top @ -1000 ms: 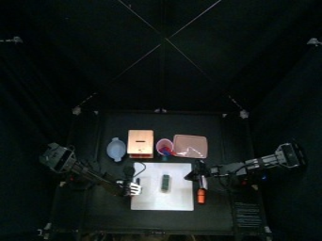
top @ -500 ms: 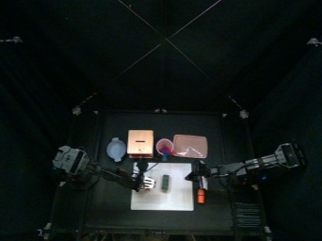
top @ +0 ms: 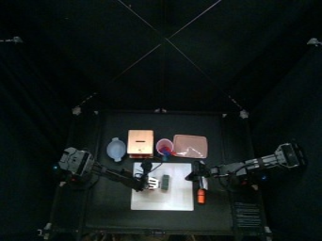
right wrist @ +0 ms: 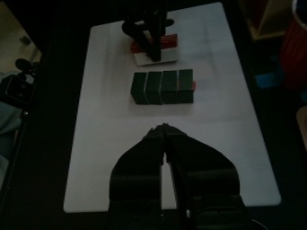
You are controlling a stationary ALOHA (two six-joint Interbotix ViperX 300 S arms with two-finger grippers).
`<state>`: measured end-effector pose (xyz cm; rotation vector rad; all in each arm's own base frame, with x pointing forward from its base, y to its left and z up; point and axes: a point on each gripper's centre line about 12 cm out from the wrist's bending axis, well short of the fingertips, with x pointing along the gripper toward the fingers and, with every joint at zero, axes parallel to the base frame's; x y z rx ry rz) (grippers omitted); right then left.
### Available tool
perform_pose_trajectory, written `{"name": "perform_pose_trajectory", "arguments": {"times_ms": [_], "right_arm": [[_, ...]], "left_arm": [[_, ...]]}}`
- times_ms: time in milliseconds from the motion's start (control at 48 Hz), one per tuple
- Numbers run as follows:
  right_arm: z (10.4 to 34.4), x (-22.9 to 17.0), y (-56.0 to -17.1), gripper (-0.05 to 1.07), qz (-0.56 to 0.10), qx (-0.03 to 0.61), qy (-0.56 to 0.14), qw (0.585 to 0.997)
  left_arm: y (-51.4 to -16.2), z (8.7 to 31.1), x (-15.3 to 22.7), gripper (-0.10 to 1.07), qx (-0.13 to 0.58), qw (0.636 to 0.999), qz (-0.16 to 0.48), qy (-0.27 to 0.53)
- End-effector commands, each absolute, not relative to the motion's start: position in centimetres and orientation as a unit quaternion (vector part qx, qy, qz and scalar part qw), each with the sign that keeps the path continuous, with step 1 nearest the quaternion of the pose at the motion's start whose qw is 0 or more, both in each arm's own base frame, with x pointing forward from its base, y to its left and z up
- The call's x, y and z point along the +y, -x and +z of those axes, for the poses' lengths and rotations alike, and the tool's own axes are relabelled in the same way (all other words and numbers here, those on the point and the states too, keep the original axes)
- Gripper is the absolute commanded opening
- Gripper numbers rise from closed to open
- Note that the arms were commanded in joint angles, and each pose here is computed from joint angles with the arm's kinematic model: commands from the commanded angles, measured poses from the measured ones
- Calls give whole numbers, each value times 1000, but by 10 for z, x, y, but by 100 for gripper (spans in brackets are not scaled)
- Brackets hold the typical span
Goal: Put salmon sushi on cutting board
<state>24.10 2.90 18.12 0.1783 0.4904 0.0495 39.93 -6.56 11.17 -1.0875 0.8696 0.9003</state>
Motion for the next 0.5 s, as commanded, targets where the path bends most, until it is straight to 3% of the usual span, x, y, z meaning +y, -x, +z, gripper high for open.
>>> {"name": "perform_pose_trajectory", "arguments": {"times_ms": [0, 271, 479], "right_arm": [[187, 30, -243, 2, 27, 232, -88, 968], [186, 31, -243, 2, 30, 234, -87, 968], [187, 31, -243, 2, 30, 232, -88, 968]], "left_arm": [[-407, 122, -66, 82, 376, 681, 390, 493], [-407, 125, -66, 91, 374, 682, 388, 494], [-400, 144, -66, 91, 366, 708, 381, 468]]}}
